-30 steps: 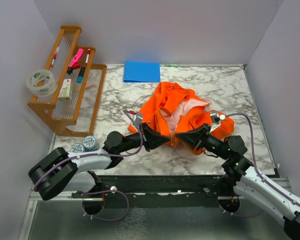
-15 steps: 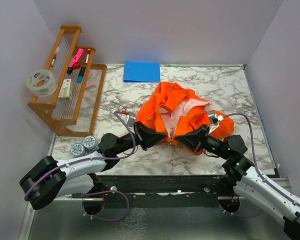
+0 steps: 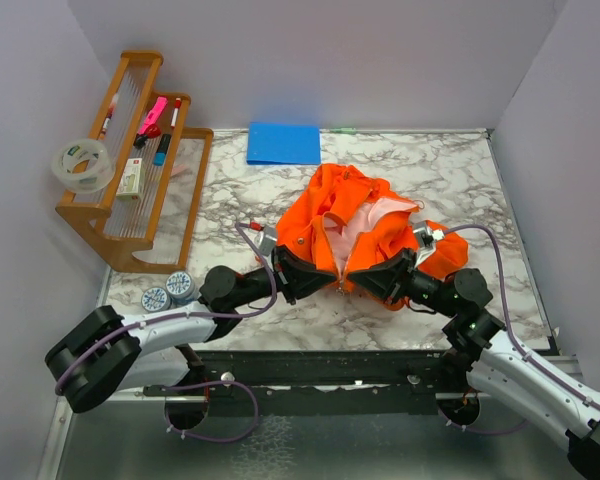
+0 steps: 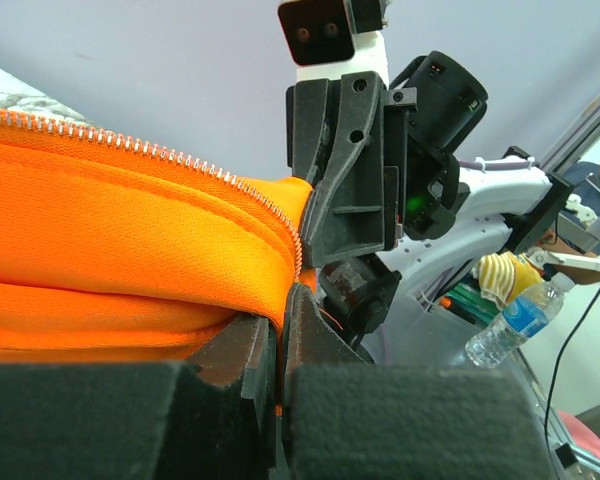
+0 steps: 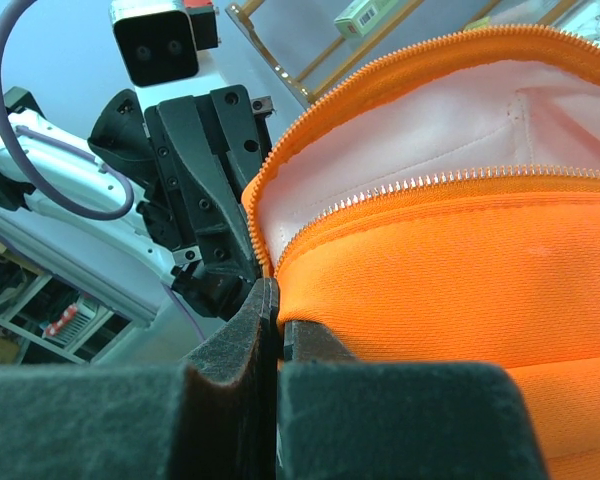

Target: Zip up the jacket

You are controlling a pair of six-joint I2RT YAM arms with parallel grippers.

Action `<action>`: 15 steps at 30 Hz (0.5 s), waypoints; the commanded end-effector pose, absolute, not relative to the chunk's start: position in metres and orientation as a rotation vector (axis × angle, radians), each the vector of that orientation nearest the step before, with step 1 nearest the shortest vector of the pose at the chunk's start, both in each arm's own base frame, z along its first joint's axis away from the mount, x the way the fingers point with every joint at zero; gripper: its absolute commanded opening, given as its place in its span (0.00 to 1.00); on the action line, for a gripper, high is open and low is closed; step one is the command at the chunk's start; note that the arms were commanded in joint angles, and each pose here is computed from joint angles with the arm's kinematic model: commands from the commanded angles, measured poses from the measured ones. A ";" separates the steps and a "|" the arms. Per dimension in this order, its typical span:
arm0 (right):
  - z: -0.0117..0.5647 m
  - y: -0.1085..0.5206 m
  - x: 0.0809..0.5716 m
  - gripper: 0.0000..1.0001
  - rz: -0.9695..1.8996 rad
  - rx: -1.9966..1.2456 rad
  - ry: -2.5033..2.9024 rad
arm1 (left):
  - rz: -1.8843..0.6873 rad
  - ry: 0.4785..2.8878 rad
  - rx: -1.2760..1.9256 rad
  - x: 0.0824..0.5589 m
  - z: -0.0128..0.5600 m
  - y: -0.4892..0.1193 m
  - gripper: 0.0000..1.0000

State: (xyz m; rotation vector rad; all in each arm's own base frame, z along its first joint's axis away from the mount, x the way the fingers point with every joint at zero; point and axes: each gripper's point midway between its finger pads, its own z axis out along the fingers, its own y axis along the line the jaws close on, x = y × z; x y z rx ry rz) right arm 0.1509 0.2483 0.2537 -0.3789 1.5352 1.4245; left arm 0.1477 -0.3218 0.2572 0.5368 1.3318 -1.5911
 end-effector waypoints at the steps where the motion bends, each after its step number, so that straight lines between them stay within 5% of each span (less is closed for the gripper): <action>1: 0.286 0.247 0.146 0.00 1.451 -0.405 1.424 | -1.660 1.228 0.596 0.134 0.276 -0.323 0.00; 15: 0.287 0.245 0.151 0.00 1.427 -0.371 1.431 | -1.680 1.233 0.616 0.132 0.273 -0.326 0.00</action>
